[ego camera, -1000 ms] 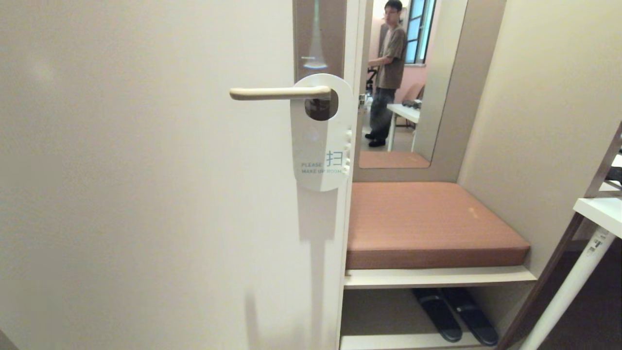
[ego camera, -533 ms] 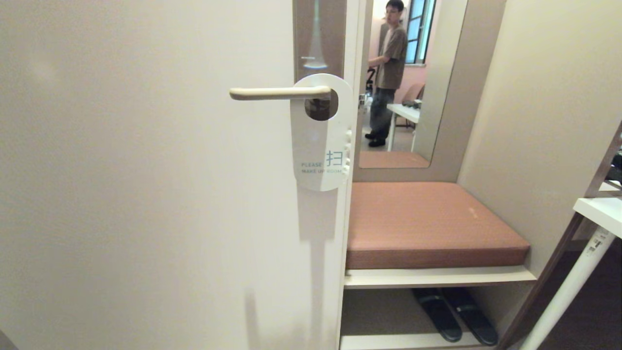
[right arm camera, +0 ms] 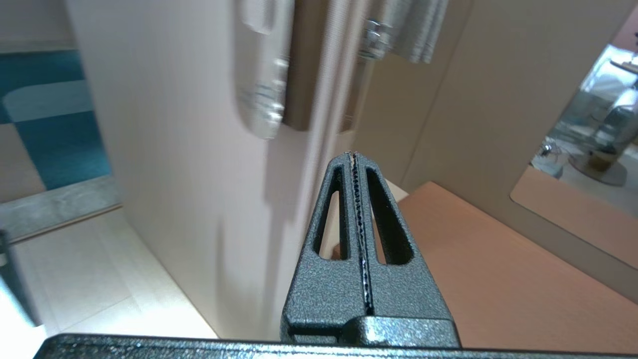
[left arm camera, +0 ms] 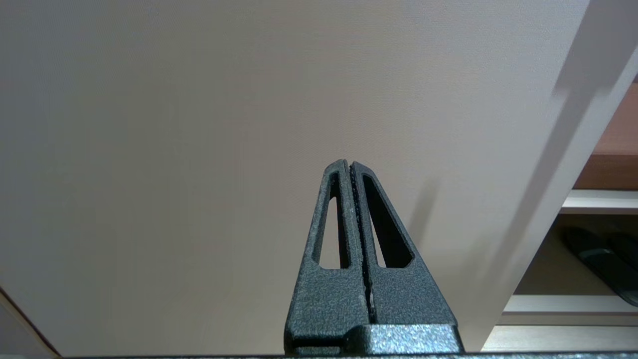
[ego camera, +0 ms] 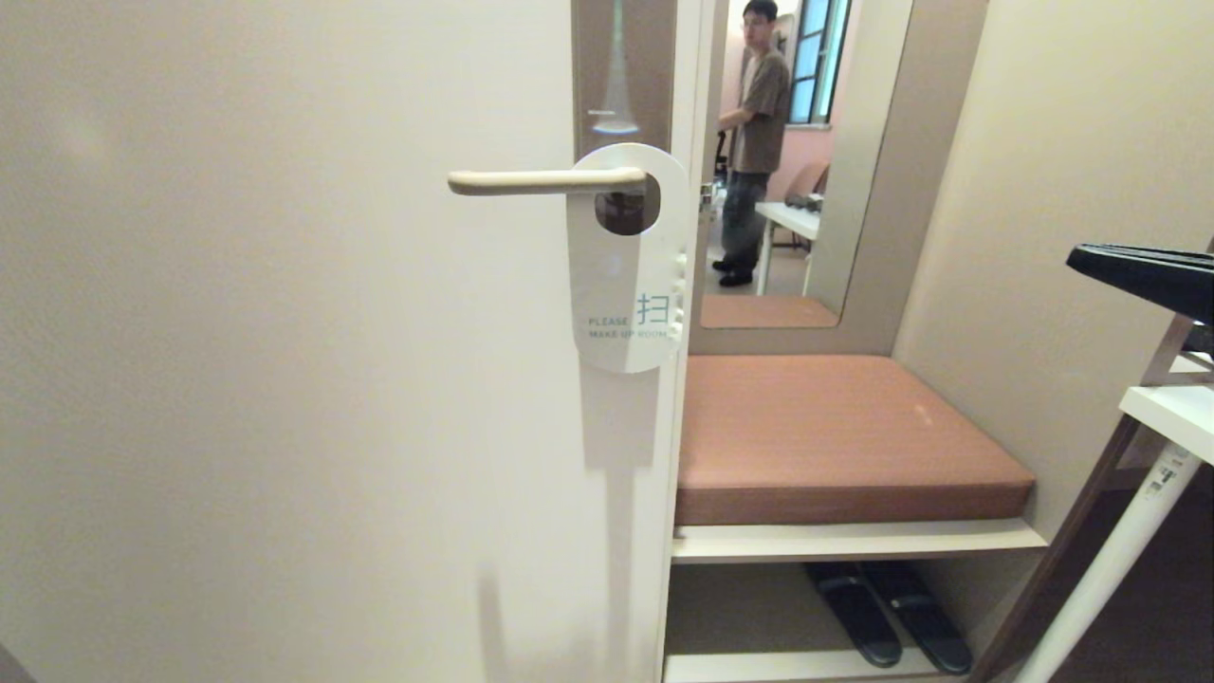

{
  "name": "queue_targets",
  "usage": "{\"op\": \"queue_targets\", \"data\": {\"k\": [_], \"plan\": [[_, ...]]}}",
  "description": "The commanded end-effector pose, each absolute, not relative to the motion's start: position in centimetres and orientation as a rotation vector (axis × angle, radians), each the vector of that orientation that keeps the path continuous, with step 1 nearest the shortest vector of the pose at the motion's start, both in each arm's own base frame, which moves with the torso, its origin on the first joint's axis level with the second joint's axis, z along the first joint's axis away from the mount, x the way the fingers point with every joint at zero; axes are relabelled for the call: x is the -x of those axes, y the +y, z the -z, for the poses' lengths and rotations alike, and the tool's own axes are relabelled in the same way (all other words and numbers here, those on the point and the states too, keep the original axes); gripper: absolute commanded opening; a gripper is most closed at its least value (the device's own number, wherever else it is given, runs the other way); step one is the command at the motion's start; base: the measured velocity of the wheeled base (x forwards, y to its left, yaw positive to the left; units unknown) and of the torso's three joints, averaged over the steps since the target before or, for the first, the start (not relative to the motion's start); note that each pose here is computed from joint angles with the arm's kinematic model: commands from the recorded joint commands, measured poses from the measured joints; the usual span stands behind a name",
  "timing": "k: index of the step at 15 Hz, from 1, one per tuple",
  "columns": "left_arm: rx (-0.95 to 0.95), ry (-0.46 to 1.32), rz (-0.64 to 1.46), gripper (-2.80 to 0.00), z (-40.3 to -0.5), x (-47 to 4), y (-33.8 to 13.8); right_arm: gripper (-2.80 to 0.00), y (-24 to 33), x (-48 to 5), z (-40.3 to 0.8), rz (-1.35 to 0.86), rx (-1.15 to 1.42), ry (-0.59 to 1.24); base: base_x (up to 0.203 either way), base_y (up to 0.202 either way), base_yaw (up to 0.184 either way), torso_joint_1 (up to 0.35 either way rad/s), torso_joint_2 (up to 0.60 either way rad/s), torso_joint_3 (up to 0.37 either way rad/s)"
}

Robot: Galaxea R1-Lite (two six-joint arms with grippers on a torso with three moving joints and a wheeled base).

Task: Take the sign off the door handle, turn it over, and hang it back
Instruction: Take down the sign

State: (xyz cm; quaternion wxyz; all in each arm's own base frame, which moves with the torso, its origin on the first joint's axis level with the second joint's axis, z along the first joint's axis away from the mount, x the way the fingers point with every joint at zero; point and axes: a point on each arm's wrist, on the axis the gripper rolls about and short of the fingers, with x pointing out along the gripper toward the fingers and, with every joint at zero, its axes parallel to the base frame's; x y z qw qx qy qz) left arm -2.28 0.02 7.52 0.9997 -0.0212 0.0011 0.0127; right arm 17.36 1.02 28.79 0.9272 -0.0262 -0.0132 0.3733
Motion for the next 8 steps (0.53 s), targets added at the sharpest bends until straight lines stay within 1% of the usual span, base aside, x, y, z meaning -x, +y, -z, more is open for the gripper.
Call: {"op": "queue_targets", "data": {"k": [1,3,8], "plan": [[0.043,0.003,-0.026,-2.8,-7.5,2.3,0.0,-2.8,0.7,-20.2,-27.5,-0.763,0.031,0.024,0.0,0.0,0.0,0.0,0.0,0.0],[0.043,0.003,-0.026,-2.8,-7.5,2.3,0.0,-2.8,0.6,-22.1,-27.3,-0.777,0.033,0.019,0.0,0.0,0.0,0.0,0.0,0.0],[0.043,0.003,-0.026,-2.8,-7.5,2.3,0.0,-2.8,0.8,-24.3,-26.8,-0.968,0.048,-0.022,0.0,0.0,0.0,0.0,0.0,0.0]]}}
